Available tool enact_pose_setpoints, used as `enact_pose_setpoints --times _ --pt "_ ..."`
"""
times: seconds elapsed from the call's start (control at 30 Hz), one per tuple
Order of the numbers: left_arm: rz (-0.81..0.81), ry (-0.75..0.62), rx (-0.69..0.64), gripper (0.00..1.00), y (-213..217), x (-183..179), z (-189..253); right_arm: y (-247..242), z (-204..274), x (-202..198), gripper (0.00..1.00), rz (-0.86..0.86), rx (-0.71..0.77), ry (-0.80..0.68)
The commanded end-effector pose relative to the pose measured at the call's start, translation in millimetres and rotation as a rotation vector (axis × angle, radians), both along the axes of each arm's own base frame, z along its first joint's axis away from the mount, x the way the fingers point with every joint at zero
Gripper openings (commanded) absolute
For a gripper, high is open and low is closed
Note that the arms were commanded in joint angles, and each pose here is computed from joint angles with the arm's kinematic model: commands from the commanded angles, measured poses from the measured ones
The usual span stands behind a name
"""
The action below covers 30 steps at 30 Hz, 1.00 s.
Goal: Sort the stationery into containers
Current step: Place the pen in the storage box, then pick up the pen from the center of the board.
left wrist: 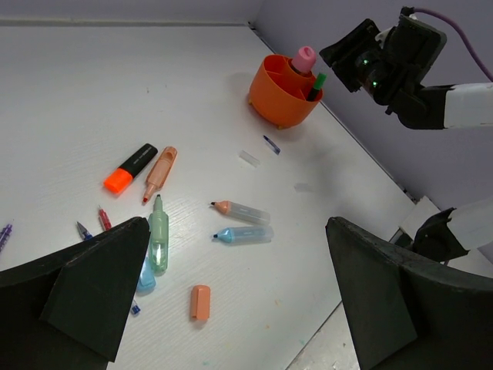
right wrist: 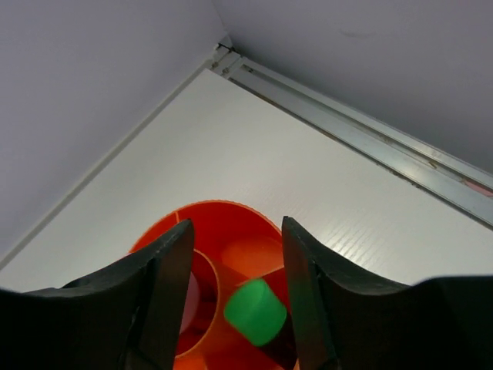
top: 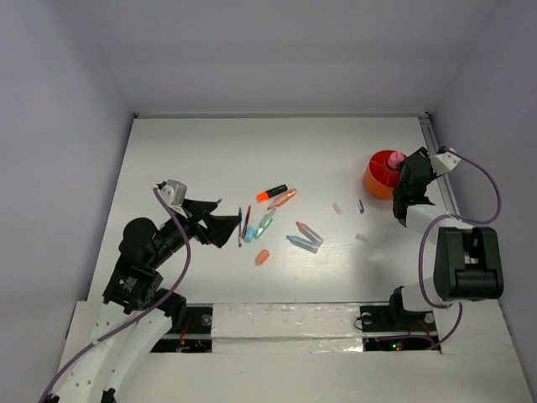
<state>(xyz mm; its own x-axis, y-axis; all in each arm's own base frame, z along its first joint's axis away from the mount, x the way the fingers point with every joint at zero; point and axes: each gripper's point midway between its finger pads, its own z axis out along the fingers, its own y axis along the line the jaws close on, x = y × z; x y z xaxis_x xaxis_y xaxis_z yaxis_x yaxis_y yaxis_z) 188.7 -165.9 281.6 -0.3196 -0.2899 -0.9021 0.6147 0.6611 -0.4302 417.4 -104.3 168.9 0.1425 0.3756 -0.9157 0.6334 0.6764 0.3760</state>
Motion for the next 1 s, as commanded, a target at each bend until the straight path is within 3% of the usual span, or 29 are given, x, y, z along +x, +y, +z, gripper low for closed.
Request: enact_pose_setpoints --times 0.0,0.13,0.23,0.27,0.3,0.43,0.5,0.57,0.63,0.7,0.73,0.77,0.83,0.87,0.97 --pt "-0.004 -0.056 -0.017 0.99 -0.2 -1.4 15.1 -1.1 31.5 -1.9 0.57 0.003 -0.003 -0.08" --pt "-0.002 -0.063 -0.02 0.99 0.5 -2.4 16.4 3.0 48.4 -9.1 0.61 0.034 -0.018 -0.082" --pt "-0.002 -0.063 -0.02 0.99 0.5 -2.4 16.4 32.0 70.8 -0.7 0.45 0.226 -0.028 -0.073" --pt "-0.002 -0.063 -0.02 0.99 0.5 -2.4 16.4 50.2 85.3 0.9 0.31 0.321 -0.045 -0.087" --pt "-0.004 -0.065 -0.021 0.99 0.3 -2.5 16.7 84.9 104.3 9.4 0.25 0.512 -0.05 -0.111" --pt "-0.004 -0.057 -0.019 0.99 -0.2 -1.6 15.1 198.9 104.5 5.7 0.23 0.999 -0.113 0.033" --pt "0.001 -0.053 -0.018 0.99 0.7 0.0 14.1 266.6 86.9 -5.8 0.22 1.241 -0.226 0.116" --pt "0.008 -0.047 -0.016 0.99 1.8 2.3 12.7 300.9 79.3 -13.8 0.21 1.387 -0.34 0.158" --pt "0.016 -0.042 -0.013 0.99 3.1 4.7 11.4 338.8 43.4 -29.8 0.21 1.547 -0.338 0.272" --pt "0.028 -0.039 -0.012 0.99 5.3 7.2 10.7 358.2 39.2 -28.1 0.29 1.618 -0.381 0.299" --pt "0.027 -0.036 -0.011 0.99 4.9 7.5 10.0 372.1 10.2 -34.6 0.33 1.674 -0.364 0.395" --pt "0.04 -0.035 -0.01 0.99 7.5 9.9 9.7 383.4 17.8 -29.6 0.47 1.702 -0.413 0.388" --pt "0.041 -0.033 -0.009 0.99 7.4 10.4 9.7 393.5 -3.0 -32.7 0.6 1.731 -0.458 0.493" --pt "0.05 -0.029 -0.008 0.99 9.4 12.2 8.3 403.5 -25.2 -32.6 0.72 1.762 -0.501 0.55" --pt "0.062 -0.027 -0.005 0.99 11.6 14.6 7.6 414.2 -45.8 -21.5 0.85 1.779 -0.595 0.644"
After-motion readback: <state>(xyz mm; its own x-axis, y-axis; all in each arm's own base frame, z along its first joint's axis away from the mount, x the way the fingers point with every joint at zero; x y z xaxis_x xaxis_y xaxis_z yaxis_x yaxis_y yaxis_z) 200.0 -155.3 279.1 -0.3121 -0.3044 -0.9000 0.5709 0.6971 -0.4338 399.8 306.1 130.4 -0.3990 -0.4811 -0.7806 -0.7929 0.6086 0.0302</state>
